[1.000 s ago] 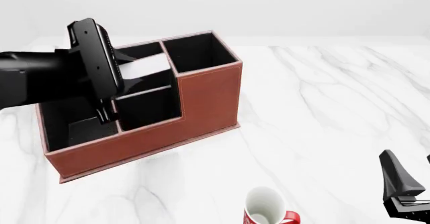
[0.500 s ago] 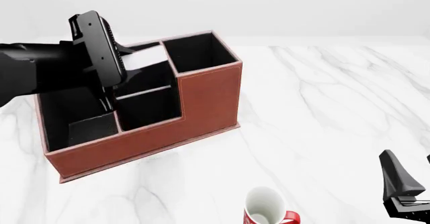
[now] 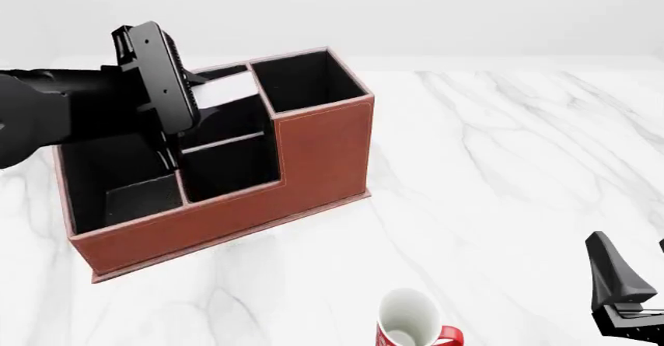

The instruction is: Pick up the book and place it in the front compartment of the caddy.

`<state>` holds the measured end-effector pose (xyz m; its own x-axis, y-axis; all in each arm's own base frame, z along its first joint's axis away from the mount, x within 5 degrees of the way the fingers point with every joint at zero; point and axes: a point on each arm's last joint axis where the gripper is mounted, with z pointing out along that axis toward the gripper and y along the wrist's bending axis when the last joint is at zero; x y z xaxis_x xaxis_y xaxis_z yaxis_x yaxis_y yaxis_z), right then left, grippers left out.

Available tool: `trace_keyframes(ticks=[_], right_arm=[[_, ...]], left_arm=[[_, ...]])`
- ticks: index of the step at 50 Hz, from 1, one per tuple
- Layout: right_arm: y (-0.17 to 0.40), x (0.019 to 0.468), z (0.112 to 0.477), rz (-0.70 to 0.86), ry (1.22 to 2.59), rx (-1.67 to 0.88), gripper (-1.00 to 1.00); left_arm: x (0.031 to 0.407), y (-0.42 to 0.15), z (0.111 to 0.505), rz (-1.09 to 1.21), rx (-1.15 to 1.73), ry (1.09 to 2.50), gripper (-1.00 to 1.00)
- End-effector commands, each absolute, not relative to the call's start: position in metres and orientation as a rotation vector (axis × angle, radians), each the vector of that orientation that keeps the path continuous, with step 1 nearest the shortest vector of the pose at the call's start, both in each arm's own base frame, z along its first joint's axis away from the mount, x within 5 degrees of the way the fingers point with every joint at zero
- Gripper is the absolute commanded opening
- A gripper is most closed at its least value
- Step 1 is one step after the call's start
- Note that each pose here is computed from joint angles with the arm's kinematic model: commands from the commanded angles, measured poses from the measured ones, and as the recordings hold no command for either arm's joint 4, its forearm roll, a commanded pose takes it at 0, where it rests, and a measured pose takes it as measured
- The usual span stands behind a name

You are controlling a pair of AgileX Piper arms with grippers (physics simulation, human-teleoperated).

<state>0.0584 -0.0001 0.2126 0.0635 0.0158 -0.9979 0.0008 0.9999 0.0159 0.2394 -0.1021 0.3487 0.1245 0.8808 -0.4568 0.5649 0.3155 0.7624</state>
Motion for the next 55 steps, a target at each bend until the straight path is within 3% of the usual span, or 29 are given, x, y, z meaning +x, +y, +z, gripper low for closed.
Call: trace_keyframes(ticks=[1,19,55], right_arm=[[0.000,0.058,0.213,0.010,1.504,0.012,1.00],[0.000,0.058,0.213,0.010,1.504,0.012,1.00],[0.000,0.058,0.213,0.010,1.504,0.012,1.00]], left_arm=[[0.242,-0.101,0.355,0.426,1.358,1.511,-1.00],[0.253,-0.102,0.340,0.421,1.364,1.549,-1.00],[0.262,-0.100,0.328,0.499,1.387,1.478,-1.00]])
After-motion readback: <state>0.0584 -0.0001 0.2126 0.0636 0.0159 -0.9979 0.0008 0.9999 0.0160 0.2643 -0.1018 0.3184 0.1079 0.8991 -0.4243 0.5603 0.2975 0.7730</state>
